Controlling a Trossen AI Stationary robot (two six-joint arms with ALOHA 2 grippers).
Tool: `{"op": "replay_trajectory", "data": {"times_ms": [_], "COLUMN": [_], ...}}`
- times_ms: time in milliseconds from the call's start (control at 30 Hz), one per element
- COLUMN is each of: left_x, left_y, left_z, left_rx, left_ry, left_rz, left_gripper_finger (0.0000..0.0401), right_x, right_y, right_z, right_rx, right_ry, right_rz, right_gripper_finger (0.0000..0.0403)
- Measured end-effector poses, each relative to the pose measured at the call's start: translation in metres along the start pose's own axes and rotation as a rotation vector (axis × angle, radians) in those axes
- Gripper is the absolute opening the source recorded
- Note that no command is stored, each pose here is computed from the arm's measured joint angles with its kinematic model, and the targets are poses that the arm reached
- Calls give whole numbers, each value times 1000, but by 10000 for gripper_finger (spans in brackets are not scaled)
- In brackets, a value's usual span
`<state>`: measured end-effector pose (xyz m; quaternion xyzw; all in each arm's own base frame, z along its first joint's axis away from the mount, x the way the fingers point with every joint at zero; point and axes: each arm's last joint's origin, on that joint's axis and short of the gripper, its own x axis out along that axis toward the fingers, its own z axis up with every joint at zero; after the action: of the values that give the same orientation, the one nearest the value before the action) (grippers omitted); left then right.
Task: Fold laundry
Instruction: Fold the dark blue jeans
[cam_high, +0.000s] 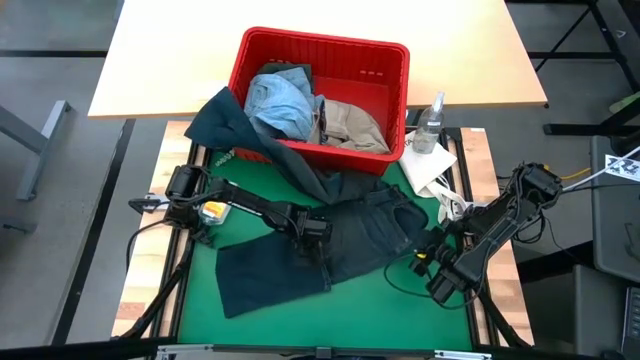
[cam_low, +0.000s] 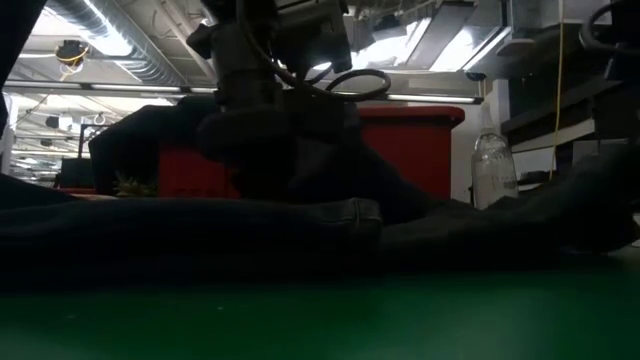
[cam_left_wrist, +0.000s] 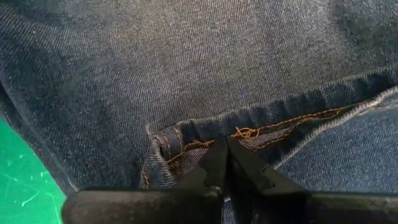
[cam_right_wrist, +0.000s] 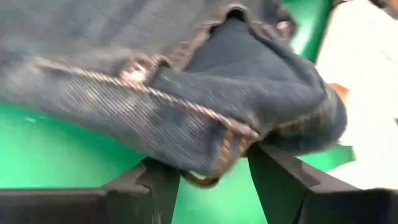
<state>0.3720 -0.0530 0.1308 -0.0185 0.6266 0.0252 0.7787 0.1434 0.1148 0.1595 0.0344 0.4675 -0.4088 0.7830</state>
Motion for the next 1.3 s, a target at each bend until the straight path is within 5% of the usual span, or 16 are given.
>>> {"op": "replay_trajectory", "data": {"times_ms": [267, 700, 1300], "left_x": [1, -20, -68], "left_y": [0, 1, -1], "left_z": [-3, -16, 2], "left_rx": [6, 110, 95], "left_ry": [28, 141, 137], "left_rz": [-10, -57, -97], "left_gripper_finger": [5, 4, 4], "right_x": [-1, -32, -79], "right_y": [-15, -15, -5], "right_z": [1, 24, 63], "right_rx": [-113, -365, -451], "right_ry": [-33, -6, -194], "right_rz": [-128, -162, -53], "right_gripper_finger": [186, 186, 186]}}
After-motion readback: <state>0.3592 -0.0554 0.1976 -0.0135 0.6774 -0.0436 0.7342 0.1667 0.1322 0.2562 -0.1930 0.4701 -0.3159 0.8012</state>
